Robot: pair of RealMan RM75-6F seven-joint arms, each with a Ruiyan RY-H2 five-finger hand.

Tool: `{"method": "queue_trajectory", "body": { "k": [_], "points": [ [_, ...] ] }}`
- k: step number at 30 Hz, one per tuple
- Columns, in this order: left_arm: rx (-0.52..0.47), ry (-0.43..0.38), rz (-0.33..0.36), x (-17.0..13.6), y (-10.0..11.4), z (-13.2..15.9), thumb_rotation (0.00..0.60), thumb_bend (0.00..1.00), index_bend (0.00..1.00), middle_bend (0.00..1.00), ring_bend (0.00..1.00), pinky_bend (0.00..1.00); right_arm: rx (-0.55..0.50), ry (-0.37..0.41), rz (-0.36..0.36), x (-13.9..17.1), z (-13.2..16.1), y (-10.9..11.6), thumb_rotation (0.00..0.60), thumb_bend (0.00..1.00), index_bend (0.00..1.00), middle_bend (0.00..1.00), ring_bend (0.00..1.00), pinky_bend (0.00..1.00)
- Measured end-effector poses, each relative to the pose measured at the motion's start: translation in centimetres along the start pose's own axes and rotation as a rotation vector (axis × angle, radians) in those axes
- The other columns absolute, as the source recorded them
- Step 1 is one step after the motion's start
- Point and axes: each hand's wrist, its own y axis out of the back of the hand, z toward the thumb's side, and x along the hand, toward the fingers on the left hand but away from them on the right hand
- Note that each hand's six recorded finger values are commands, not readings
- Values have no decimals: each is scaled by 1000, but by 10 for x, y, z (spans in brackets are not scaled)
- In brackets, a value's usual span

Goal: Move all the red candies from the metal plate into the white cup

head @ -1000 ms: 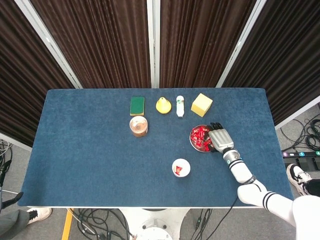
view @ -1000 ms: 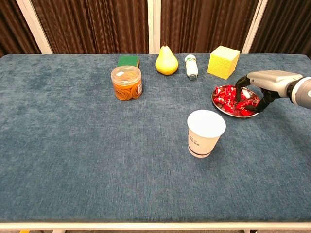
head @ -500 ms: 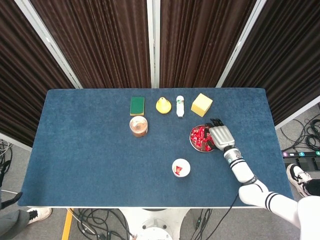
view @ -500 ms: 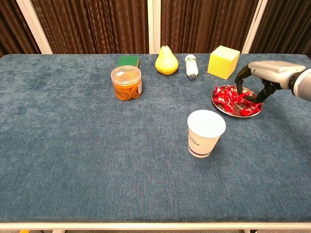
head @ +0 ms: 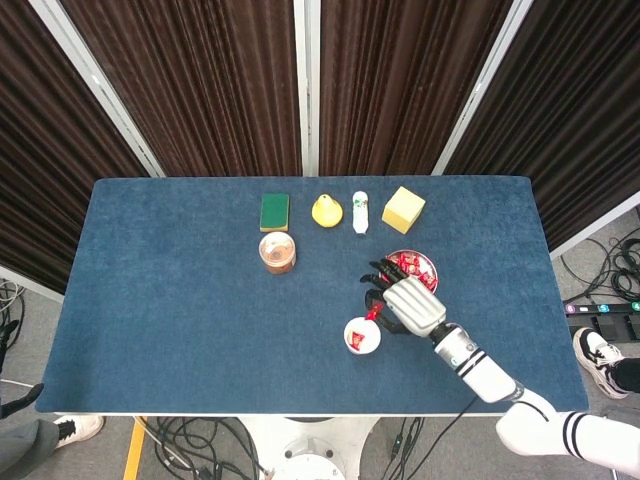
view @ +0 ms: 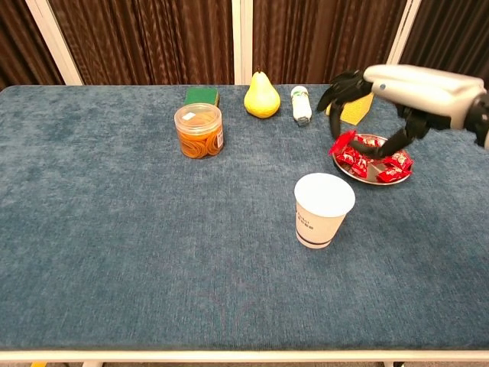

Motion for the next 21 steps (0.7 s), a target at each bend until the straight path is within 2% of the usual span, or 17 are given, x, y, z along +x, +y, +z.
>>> {"method": "queue_trajectory", "body": {
  "k": [5,8,10,12,13,15,18,21],
  "points": [
    [-3,4,0,-2,0,-1,600,70,176,110,84,147,8,31,41,-1,12,-15,600,402,580,182,0,0],
    [-4,9,-2,-3,-1,-3,600,69,176,110,84,147,18,35,59,-4,14,-23,600,402,525,163,0,0],
    [-5,9,-3,-3,-1,-3,600,70,176,110,84,147,25,39,71,-5,17,-27,600,363,463,149,0,0],
    [-4,10,-3,-3,-2,-4,600,70,176,110,84,147,32,41,78,-5,18,-29,600,271,417,142,0,0],
    [-5,11,-3,-3,-2,-4,600,70,176,110,84,147,34,41,79,-5,18,-30,600,216,402,141,0,0],
    [-5,12,-3,-3,-2,-5,600,70,176,110,84,147,36,40,77,-5,18,-29,600,174,380,138,0,0],
    [-7,10,-2,-2,-2,-5,600,69,176,110,84,147,33,28,58,-4,15,-23,600,157,336,132,0,0],
    [-7,5,-2,-2,-2,-4,600,70,176,110,84,147,25,3,21,-3,8,-12,600,156,333,132,0,0]
  ]
}}
